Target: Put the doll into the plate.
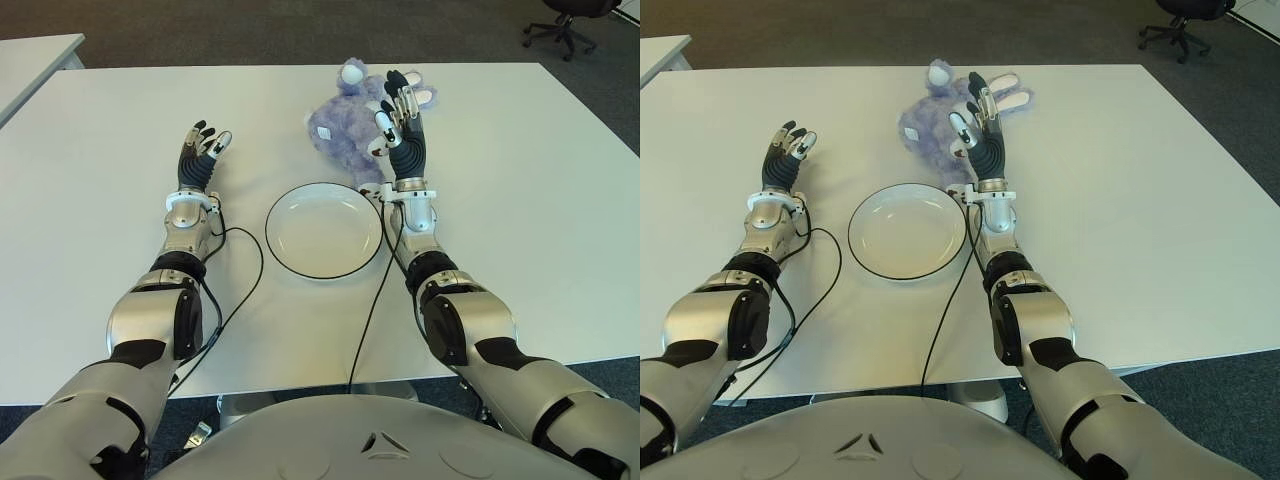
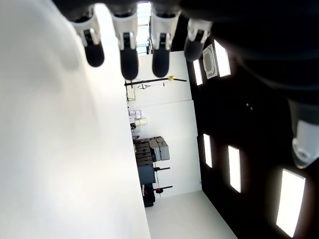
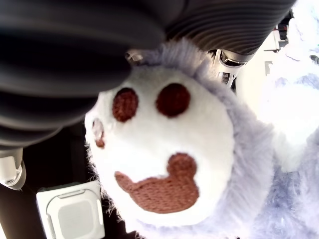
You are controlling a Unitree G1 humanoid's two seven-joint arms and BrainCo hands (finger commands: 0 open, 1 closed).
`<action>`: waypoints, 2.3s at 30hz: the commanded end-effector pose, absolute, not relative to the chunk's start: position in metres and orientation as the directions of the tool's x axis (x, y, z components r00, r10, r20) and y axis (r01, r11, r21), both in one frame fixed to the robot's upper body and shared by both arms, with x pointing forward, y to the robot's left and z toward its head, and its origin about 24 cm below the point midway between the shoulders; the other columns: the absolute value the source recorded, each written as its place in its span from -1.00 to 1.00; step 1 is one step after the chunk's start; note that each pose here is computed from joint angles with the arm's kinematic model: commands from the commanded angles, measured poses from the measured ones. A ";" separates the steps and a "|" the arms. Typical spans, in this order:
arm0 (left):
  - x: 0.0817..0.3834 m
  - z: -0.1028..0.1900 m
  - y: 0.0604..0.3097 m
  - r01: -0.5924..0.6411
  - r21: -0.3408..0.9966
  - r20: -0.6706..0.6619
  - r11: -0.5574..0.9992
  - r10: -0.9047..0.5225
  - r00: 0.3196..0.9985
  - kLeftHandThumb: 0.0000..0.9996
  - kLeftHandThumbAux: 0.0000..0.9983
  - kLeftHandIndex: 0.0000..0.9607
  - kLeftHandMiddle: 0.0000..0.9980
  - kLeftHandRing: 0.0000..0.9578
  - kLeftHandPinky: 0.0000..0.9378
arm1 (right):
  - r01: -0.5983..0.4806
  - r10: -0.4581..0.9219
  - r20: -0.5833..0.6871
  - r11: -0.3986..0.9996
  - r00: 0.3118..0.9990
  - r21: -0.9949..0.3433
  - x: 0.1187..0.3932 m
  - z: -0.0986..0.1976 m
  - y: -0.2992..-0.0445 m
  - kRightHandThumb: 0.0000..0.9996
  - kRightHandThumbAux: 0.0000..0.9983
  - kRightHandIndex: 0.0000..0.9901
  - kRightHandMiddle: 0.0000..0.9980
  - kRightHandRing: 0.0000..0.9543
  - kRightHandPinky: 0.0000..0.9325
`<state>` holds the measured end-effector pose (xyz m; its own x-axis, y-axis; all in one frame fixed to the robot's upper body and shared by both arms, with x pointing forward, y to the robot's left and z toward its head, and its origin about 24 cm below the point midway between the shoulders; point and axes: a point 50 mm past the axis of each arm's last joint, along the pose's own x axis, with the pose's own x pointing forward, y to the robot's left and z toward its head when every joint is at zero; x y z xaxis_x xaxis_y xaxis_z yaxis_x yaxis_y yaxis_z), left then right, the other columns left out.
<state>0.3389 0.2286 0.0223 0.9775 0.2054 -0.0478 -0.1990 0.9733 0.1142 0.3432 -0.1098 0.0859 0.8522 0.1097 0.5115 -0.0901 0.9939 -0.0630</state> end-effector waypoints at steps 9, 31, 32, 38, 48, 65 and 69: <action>0.307 -0.028 0.226 -0.205 0.112 -0.264 0.972 0.228 0.937 -1.00 -0.06 -0.97 -0.69 -0.68 -0.76 | -0.070 0.084 0.126 0.991 0.989 -0.112 0.274 -0.026 -0.120 -0.42 -0.04 -1.00 -1.00 -1.00 -1.00; 0.307 -0.028 0.228 -0.212 0.110 -0.264 0.971 0.234 0.936 -1.00 -0.04 -0.98 -0.67 -0.66 -0.73 | -0.111 0.121 0.075 0.986 0.990 -0.126 0.271 -0.033 -0.113 -0.25 -0.09 -1.00 -1.00 -1.00 -1.00; 0.307 -0.028 0.228 -0.212 0.110 -0.264 0.971 0.234 0.936 -1.00 -0.04 -0.98 -0.67 -0.66 -0.73 | -0.113 0.123 0.072 0.986 0.990 -0.124 0.271 -0.033 -0.113 -0.25 -0.09 -1.00 -1.00 -1.00 -1.00; 0.307 -0.027 0.228 -0.213 0.108 -0.263 0.971 0.234 0.936 -1.00 -0.05 -0.98 -0.69 -0.68 -0.75 | -0.122 0.131 0.064 0.985 0.989 -0.124 0.271 -0.034 -0.112 -0.25 -0.11 -1.00 -1.00 -1.00 -1.00; 0.308 -0.027 0.227 -0.215 0.109 -0.264 0.970 0.237 0.935 -1.00 -0.06 -0.99 -0.69 -0.67 -0.69 | -0.139 0.148 0.055 0.979 0.987 -0.147 0.270 -0.035 -0.112 -0.27 -0.08 -1.00 -1.00 -1.00 -0.99; 0.308 -0.027 0.226 -0.213 0.107 -0.255 0.971 0.234 0.938 -1.00 -0.09 -0.98 -0.65 -0.63 -0.73 | -0.152 0.151 -0.025 0.949 0.988 -0.277 0.270 -0.044 -0.113 -0.23 -0.05 -1.00 -1.00 -1.00 -0.93; 0.308 -0.027 0.225 -0.213 0.106 -0.255 0.971 0.234 0.938 -1.00 -0.08 -0.98 -0.67 -0.64 -0.72 | -0.137 0.135 -0.028 0.942 0.990 -0.306 0.271 -0.044 -0.114 -0.23 -0.06 -1.00 -1.00 -1.00 -0.92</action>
